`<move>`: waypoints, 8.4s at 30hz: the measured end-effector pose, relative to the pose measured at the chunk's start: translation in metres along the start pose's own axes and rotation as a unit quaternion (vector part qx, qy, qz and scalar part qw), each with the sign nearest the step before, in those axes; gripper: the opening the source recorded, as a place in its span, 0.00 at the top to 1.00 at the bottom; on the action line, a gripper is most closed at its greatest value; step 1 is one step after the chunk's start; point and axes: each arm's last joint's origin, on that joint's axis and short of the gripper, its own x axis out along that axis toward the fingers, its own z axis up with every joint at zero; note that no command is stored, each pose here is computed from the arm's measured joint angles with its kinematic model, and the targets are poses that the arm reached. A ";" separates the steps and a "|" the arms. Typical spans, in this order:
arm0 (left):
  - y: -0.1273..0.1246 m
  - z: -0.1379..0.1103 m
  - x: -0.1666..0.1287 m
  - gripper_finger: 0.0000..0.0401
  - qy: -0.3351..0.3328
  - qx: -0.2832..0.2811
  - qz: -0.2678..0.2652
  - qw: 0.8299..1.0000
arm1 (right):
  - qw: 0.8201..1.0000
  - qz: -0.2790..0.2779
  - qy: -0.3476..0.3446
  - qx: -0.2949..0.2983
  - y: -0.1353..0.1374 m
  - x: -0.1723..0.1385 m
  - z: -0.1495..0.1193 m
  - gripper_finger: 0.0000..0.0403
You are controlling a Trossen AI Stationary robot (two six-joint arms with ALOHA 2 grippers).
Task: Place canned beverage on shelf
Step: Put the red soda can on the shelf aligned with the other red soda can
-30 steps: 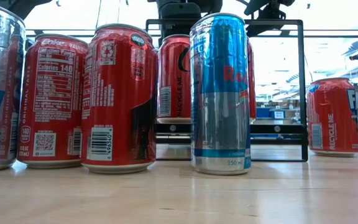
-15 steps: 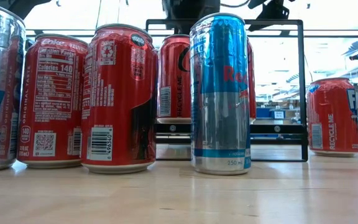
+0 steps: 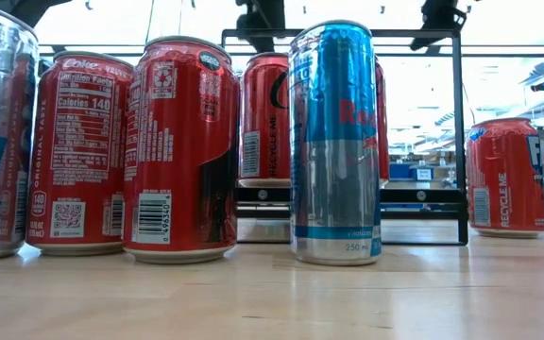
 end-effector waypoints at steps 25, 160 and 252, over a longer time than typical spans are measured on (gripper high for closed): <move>-0.037 -0.043 -0.050 0.12 -0.199 0.031 0.071 0.977 | 0.977 -0.032 0.180 0.112 -0.001 0.056 -0.058 0.07; 0.008 -0.113 -0.073 0.12 -0.245 -0.188 0.043 0.950 | 0.956 -0.031 -0.285 0.060 -0.046 0.148 -0.041 0.20; 0.005 -0.116 -0.072 0.12 -0.227 -0.180 0.040 0.956 | 0.987 0.059 0.049 -0.143 -0.024 0.098 0.033 0.06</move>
